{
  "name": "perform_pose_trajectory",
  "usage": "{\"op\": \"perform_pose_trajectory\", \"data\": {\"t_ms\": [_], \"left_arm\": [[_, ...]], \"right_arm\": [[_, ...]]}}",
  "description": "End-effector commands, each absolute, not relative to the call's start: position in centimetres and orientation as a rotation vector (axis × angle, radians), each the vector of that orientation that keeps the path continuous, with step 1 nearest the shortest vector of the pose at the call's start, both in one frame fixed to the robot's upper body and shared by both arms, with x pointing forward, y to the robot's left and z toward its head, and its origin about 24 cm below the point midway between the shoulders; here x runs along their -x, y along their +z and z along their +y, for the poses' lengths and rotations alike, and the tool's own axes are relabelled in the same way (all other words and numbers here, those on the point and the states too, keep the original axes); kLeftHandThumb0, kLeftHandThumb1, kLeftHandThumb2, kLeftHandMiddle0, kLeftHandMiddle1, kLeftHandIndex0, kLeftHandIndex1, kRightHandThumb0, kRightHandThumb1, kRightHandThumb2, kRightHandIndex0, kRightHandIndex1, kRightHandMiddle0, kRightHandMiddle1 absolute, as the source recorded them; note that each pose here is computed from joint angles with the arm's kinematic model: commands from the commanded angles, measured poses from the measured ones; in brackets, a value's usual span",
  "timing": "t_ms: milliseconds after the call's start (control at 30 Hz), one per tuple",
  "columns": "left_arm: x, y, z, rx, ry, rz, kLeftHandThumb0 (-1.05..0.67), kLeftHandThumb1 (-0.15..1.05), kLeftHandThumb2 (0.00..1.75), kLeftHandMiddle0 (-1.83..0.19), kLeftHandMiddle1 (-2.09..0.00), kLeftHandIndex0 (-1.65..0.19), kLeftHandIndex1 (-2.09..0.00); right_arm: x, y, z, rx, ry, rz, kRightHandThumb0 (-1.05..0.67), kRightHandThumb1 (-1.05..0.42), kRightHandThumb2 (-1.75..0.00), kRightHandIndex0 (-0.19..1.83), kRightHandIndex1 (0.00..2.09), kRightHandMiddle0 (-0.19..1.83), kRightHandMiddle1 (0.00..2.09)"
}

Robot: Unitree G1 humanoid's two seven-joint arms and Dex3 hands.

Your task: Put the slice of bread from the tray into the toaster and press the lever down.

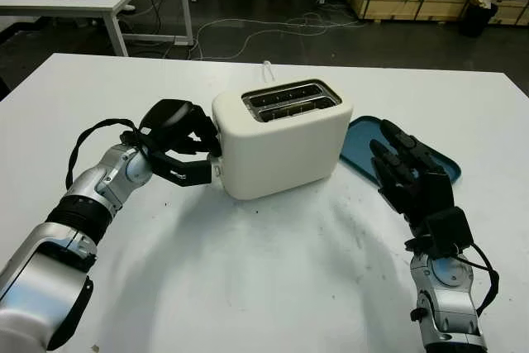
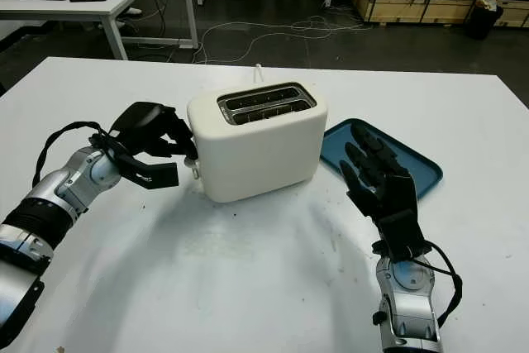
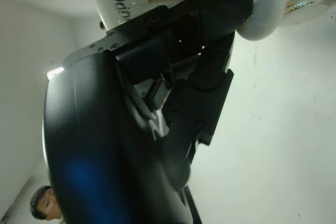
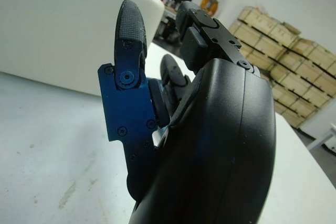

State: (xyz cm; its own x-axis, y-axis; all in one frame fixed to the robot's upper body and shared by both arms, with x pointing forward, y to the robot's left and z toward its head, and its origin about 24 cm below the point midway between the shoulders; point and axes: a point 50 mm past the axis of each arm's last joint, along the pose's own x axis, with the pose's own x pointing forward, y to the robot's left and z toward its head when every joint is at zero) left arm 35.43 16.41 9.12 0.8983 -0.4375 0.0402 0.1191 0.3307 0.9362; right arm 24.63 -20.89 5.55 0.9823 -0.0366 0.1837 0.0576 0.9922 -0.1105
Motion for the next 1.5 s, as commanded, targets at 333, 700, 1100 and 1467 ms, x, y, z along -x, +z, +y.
{"op": "perform_pose_trajectory", "data": {"t_ms": [333,700,1100,1467], "left_arm": [[-25.5,-7.8,10.6,-1.1,-0.729,0.258,-0.17,0.92,0.28,-0.52,-1.2,-0.81,0.0],[-25.7,-7.1,10.8,-1.112,-0.723,0.182,-0.13,0.92,0.2,-0.58,-1.12,-0.85,-0.02],[-28.9,2.5,16.0,-1.104,-0.49,-0.136,-0.13,0.92,0.14,-0.62,-1.42,-0.92,-0.02],[-27.9,12.6,20.7,-1.048,-0.194,-0.508,-0.17,0.8,0.0,-0.73,-1.26,-1.06,-0.06]], "right_arm": [[-24.5,5.2,-21.3,0.121,-0.045,-0.168,-0.54,-0.92,-0.29,0.49,0.0,0.49,0.0],[-24.5,5.3,-21.0,0.112,-0.034,-0.165,-0.57,-0.92,-0.3,0.48,0.0,0.49,0.0],[-24.7,5.5,-20.8,0.11,-0.025,-0.169,-0.58,-0.92,-0.3,0.48,0.0,0.48,0.0],[-25.2,6.2,-20.8,0.099,0.004,-0.187,-0.55,-0.92,-0.3,0.47,0.0,0.49,0.0]]}}
